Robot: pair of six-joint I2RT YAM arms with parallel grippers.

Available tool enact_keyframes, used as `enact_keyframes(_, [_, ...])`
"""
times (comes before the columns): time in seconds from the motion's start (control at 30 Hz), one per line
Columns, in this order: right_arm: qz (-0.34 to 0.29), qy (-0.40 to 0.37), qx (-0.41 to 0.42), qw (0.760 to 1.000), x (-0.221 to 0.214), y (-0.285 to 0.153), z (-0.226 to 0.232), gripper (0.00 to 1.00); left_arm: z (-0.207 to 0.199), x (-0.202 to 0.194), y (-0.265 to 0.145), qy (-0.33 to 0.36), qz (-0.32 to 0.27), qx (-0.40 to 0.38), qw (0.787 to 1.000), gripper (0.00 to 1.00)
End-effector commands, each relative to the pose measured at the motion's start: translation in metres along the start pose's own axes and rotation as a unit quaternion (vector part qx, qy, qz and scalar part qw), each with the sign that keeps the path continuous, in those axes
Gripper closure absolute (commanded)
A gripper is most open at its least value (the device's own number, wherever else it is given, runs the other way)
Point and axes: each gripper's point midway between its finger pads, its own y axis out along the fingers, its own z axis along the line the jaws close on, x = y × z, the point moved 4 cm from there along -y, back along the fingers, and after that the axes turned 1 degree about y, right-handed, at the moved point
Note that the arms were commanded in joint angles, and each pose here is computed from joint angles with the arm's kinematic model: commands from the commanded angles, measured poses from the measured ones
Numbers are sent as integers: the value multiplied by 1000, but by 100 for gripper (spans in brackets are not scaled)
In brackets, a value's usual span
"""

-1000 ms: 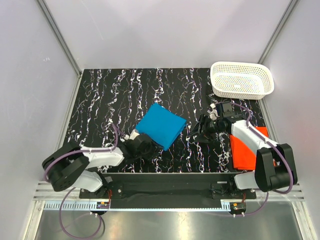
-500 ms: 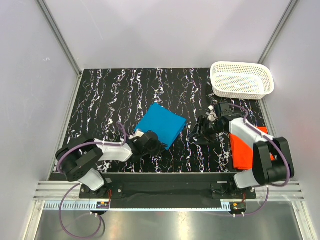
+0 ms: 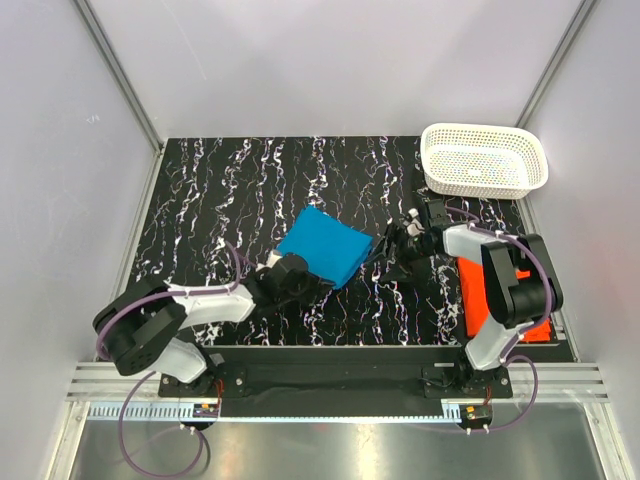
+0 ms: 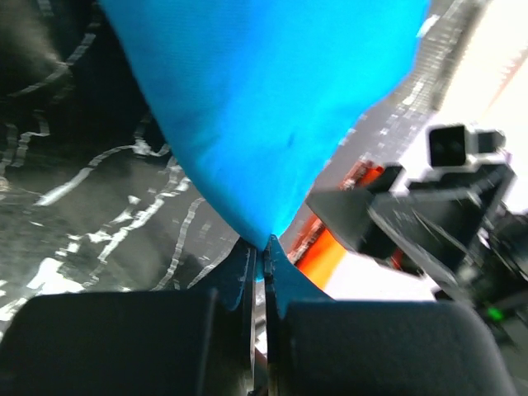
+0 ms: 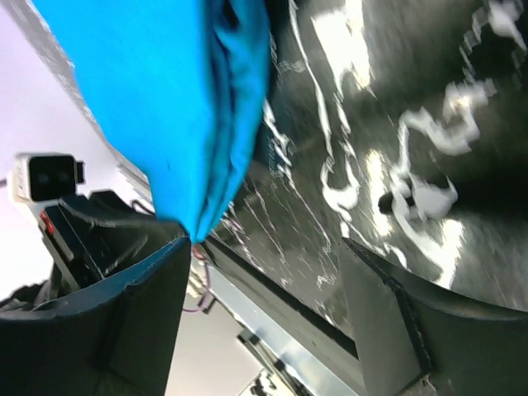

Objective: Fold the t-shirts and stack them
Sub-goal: Neatly place the folded tshirt to the corner

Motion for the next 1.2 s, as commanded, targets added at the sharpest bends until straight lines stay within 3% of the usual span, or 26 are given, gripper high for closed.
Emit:
enact_keyframes(0.0, [-18,-9,53,998,19,4,24,21,-31,-5,-15,-4,26,-57,998,100])
enact_keyframes(0.47, [-22,56,101,993,25,47,43,21,-46,3,-39,-31,37,-100,994,100])
enact_keyframes(0.93, [-51,114,85,989,26,68,32,35,-52,5,-49,-40,38,-119,991,100])
enact_keyframes(1.03, [-66,111,79,989,32,70,31,48,-50,6,-51,-38,38,-117,992,100])
enact_keyframes(1.07, [-76,107,74,989,35,71,30,55,-49,6,-52,-37,39,-118,992,100])
enact_keyframes(1.1, [-84,98,72,989,38,71,30,72,-47,5,-53,-33,41,-118,992,100])
enact_keyframes(1.17, [-100,82,67,989,44,69,33,82,-42,3,-53,-29,52,-114,992,100])
